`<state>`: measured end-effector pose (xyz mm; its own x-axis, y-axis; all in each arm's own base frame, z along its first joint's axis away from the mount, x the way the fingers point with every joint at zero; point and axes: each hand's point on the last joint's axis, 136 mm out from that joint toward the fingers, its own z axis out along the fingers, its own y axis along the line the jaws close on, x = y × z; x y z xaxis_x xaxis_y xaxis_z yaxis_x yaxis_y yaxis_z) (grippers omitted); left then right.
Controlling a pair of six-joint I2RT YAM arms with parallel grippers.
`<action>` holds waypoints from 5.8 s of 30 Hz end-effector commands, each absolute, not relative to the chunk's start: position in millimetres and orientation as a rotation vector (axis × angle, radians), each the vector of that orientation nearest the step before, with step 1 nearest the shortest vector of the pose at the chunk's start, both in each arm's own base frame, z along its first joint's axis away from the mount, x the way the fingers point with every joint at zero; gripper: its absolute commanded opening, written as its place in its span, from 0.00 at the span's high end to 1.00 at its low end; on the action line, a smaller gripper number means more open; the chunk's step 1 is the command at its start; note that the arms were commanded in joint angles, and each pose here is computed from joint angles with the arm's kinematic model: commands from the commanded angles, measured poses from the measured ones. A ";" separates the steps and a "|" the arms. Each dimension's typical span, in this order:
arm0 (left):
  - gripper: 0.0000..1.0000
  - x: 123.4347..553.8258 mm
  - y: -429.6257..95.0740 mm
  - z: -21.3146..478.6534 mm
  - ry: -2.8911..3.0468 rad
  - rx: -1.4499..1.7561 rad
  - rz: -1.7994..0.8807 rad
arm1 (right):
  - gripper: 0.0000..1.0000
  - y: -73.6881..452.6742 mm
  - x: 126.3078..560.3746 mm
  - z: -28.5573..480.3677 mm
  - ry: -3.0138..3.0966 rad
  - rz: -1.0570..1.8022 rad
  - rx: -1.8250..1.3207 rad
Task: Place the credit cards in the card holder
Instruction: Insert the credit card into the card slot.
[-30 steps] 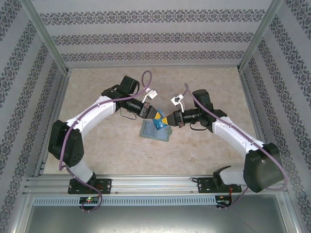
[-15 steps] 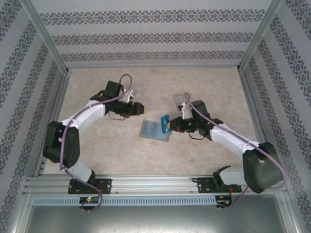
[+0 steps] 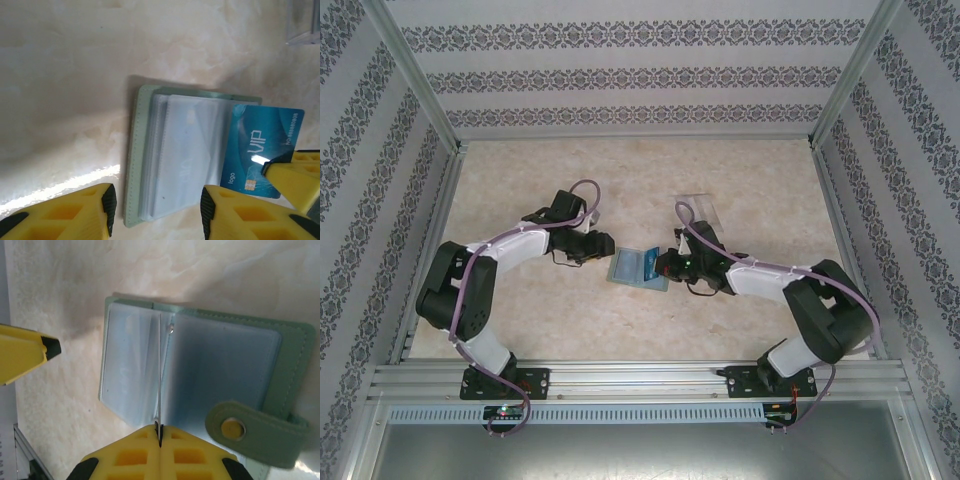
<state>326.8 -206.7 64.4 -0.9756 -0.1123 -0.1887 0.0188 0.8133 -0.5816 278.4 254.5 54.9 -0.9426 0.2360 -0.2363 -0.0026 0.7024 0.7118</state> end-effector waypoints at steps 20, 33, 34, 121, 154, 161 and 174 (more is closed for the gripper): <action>0.55 317.1 -212.6 11.4 2.904 -0.069 -0.820 | 1.00 284.9 280.1 48.8 2.544 1.212 0.179; 0.59 314.1 -209.3 7.5 2.921 -0.096 -0.803 | 1.00 280.1 275.9 35.0 2.563 1.192 0.245; 0.59 313.6 -209.5 6.8 2.924 -0.096 -0.802 | 1.00 280.7 275.1 33.5 2.566 1.196 0.248; 0.80 304.7 -213.3 -5.6 2.987 -0.215 -0.856 | 0.55 302.8 283.1 31.9 2.531 0.624 0.188; 0.82 300.9 -213.3 -8.5 2.989 -0.219 -0.875 | 0.62 335.6 279.7 43.2 2.548 0.529 -0.151; 0.80 301.7 -213.4 -9.2 2.982 -0.231 -0.884 | 0.53 320.2 282.4 50.8 2.567 0.472 -0.187; 0.76 310.0 -208.6 -2.6 2.937 -0.299 -0.965 | 0.50 322.2 313.6 40.7 2.627 0.411 -0.225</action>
<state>323.2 -201.5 18.9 -0.9773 -0.2092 -0.0345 -0.1502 0.7979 -0.5838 315.7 324.3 53.7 -0.8594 -0.0341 -0.5102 -0.2088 0.9342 0.2894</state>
